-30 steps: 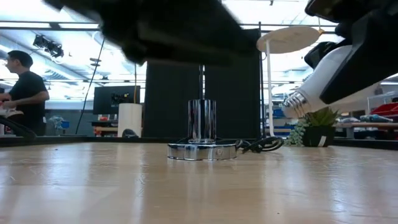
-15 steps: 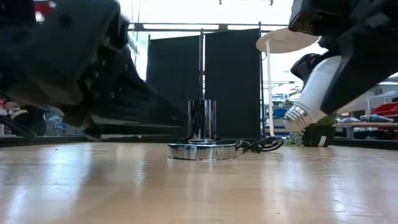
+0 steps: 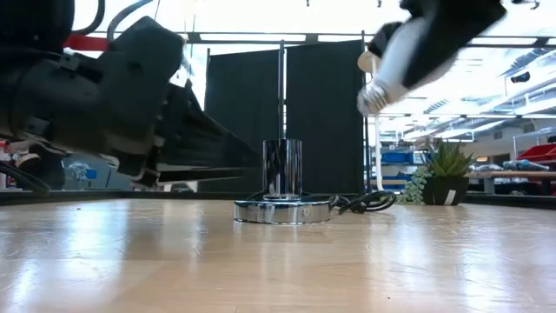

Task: Screw lightbulb
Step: Insert the lightbulb into the silver lamp

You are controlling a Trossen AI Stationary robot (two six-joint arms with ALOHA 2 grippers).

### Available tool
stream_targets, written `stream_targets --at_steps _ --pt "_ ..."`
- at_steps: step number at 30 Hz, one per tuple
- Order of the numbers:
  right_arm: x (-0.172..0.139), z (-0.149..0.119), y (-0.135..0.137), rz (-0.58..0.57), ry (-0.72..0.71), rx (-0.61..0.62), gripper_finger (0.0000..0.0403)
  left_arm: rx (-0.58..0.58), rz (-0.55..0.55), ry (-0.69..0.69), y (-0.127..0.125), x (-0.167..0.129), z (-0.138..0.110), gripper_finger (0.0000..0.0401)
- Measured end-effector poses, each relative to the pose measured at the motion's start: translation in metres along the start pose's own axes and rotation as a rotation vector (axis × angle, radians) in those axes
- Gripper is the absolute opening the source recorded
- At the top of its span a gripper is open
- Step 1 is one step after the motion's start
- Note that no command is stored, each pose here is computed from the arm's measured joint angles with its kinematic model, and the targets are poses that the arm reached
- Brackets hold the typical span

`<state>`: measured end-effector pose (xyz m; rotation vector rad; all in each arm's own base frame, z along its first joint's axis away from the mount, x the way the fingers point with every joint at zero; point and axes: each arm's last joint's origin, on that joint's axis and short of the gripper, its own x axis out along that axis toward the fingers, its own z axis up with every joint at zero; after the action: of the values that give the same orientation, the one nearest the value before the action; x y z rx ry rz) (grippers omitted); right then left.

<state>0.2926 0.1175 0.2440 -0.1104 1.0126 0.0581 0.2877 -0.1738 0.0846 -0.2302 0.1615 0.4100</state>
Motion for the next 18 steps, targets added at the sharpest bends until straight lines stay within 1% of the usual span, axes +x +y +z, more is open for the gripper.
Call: stream_targets --at_steps 5,8,14,18 --pt "-0.018 0.022 -0.012 -0.009 -0.039 -0.031 0.0264 0.034 0.061 -0.028 0.003 0.001 0.001 0.0195" --pt "-0.023 0.03 -0.017 -0.005 -0.061 -0.044 0.0263 0.071 0.08 -0.036 0.003 0.001 0.001 0.0206" --pt "-0.022 0.035 -0.028 0.041 -0.062 -0.024 0.0266 0.138 0.118 -0.032 0.01 0.01 0.003 0.0256" --pt "-0.008 0.036 -0.03 0.074 -0.034 -0.039 0.0265 0.181 0.137 -0.012 0.02 0.023 0.006 0.0286"
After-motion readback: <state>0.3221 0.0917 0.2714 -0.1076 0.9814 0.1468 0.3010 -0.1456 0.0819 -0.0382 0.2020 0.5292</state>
